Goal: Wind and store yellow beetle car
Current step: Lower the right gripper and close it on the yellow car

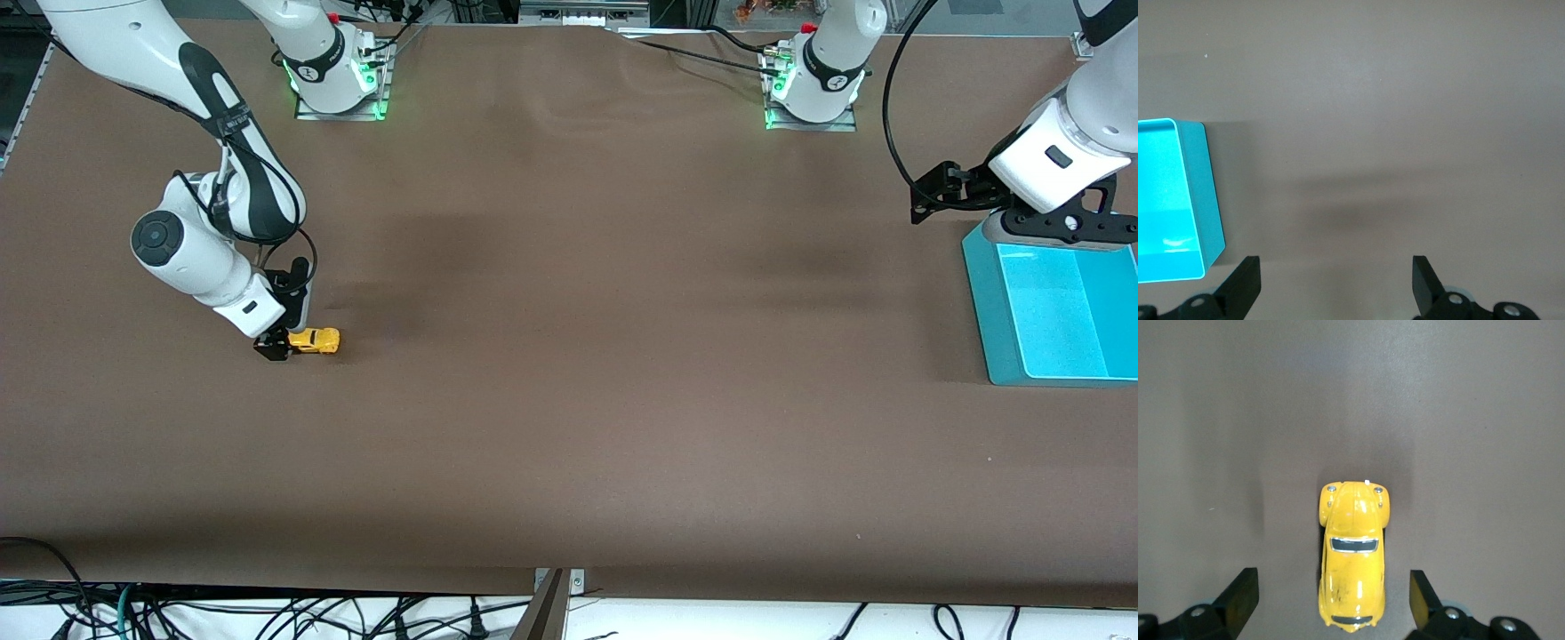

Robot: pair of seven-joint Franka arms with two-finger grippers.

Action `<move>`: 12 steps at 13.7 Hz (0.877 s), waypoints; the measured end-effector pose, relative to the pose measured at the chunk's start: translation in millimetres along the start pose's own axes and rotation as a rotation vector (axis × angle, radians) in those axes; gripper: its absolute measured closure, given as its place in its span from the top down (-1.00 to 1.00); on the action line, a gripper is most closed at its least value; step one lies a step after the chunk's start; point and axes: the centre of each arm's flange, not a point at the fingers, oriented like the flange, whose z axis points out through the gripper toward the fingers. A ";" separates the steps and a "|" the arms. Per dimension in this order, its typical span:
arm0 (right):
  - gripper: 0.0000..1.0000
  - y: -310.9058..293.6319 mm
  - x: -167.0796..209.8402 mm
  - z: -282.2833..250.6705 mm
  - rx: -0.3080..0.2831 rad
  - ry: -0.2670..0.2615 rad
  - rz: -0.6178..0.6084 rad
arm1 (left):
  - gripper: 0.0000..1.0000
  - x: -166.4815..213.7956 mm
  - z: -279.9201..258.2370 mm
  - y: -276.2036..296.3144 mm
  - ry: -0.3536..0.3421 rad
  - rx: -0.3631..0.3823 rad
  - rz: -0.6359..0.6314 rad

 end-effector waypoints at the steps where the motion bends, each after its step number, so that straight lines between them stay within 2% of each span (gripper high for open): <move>1: 0.99 -0.3 -0.1 3.2 -0.001 0.001 -0.004 | 1.00 0.0 0.0 -0.1 0.000 0.000 0.000; 3: 0.78 -1.0 -0.2 8.3 0.001 0.002 -0.006 | 1.00 0.0 0.0 -0.3 0.000 0.000 -0.001; 6: 0.67 -1.7 -0.2 12.3 0.003 0.002 -0.006 | 1.00 0.0 0.0 -0.3 0.000 0.000 -0.001; 7: 0.52 -1.7 0.1 12.4 0.003 0.003 -0.007 | 1.00 0.0 0.0 -0.3 0.000 0.000 -0.001; 9: -0.01 0.1 2.4 10.8 -0.002 0.004 -0.010 | 1.00 0.0 0.0 -0.3 0.000 0.000 -0.001; 10: -0.17 1.8 5.8 8.7 -0.007 0.007 -0.016 | 1.00 0.0 0.0 -0.3 0.000 0.000 -0.001; 12: -0.17 6.1 27.2 3.0 -0.017 0.023 -0.049 | 1.00 0.0 0.0 -0.2 0.000 0.000 0.000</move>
